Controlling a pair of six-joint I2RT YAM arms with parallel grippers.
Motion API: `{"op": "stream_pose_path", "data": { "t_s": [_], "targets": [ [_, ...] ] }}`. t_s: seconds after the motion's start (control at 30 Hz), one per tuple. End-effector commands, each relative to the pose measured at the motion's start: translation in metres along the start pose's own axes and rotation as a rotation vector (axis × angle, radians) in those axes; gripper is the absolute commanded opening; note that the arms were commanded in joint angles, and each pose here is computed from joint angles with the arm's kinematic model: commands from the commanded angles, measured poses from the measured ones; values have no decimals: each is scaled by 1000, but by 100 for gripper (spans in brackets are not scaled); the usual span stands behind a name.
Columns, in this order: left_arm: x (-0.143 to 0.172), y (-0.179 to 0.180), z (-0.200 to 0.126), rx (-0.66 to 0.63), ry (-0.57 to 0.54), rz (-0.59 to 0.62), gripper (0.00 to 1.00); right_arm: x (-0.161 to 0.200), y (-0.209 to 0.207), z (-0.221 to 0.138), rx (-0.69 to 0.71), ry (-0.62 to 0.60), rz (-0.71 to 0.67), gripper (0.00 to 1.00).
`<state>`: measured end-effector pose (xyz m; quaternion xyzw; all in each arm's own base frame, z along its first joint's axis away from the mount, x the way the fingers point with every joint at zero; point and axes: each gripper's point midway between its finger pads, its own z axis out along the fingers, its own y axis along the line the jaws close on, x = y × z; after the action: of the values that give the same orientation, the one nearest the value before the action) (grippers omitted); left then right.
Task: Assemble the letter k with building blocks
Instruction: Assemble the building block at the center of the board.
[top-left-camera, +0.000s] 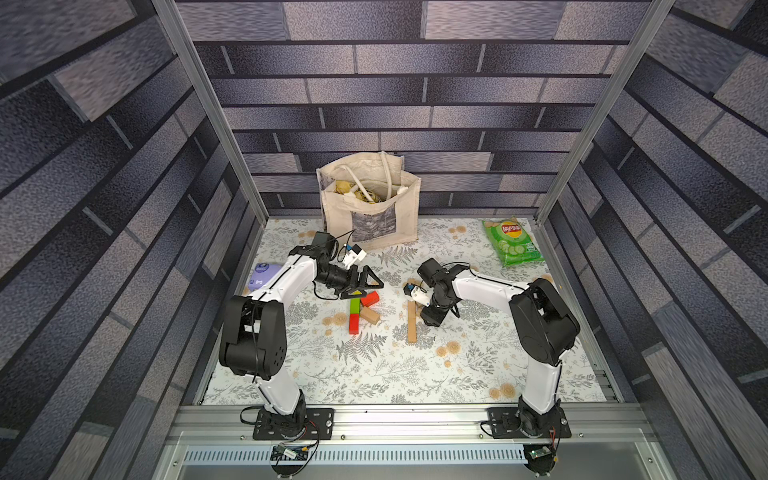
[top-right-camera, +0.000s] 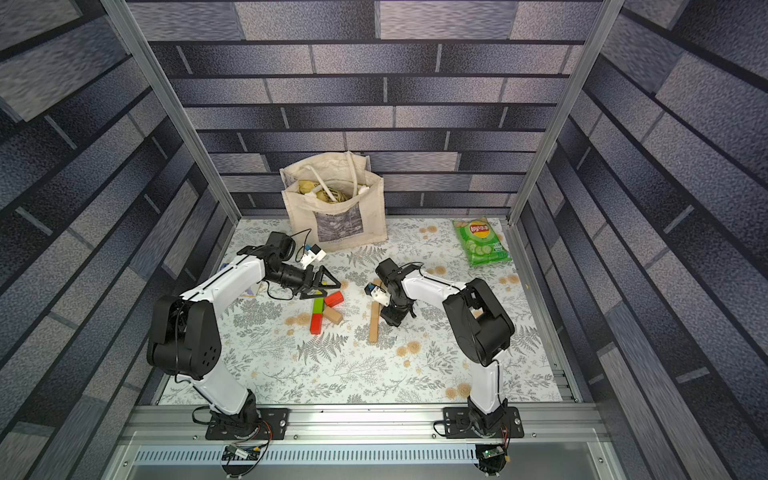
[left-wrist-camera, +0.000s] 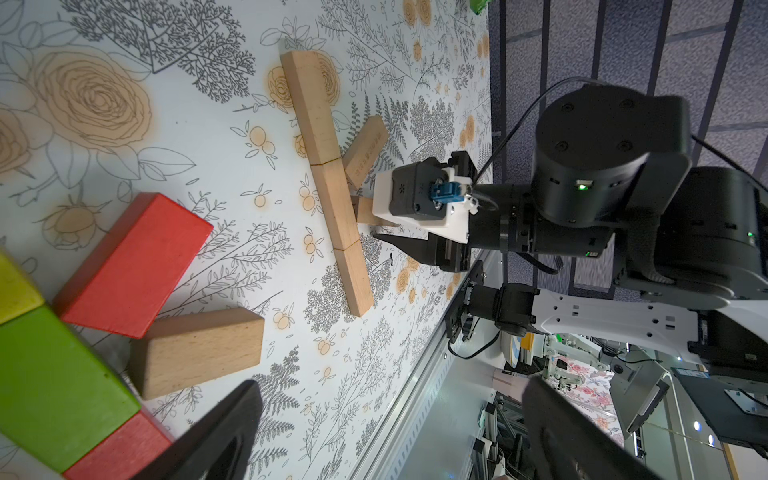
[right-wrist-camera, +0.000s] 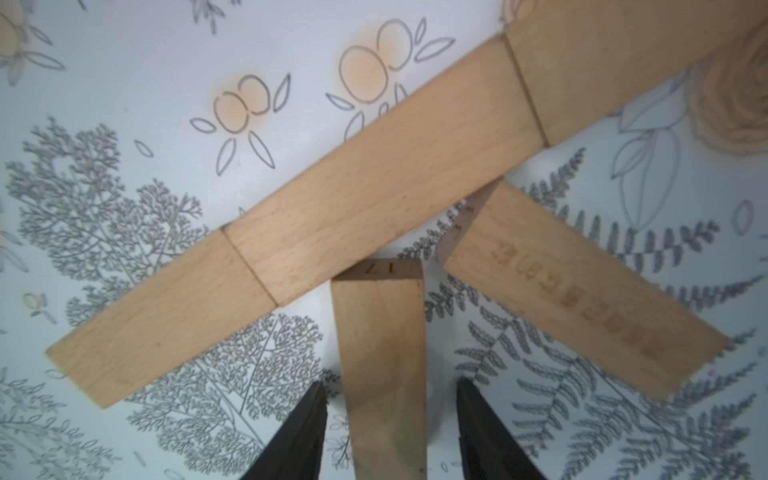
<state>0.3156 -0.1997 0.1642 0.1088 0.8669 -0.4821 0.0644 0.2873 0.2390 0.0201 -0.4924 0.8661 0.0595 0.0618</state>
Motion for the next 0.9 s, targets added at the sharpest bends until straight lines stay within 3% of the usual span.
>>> {"op": "stream_pose_path", "data": {
  "t_s": [0.0,0.87],
  "targets": [
    [-4,-6,-2,11,-1,38,100,-5,-5,4,1,-2,24,55],
    [-4,-4,0,10,8,29,100,-8,-7,17,-6,17,47,58]
  ]
}}
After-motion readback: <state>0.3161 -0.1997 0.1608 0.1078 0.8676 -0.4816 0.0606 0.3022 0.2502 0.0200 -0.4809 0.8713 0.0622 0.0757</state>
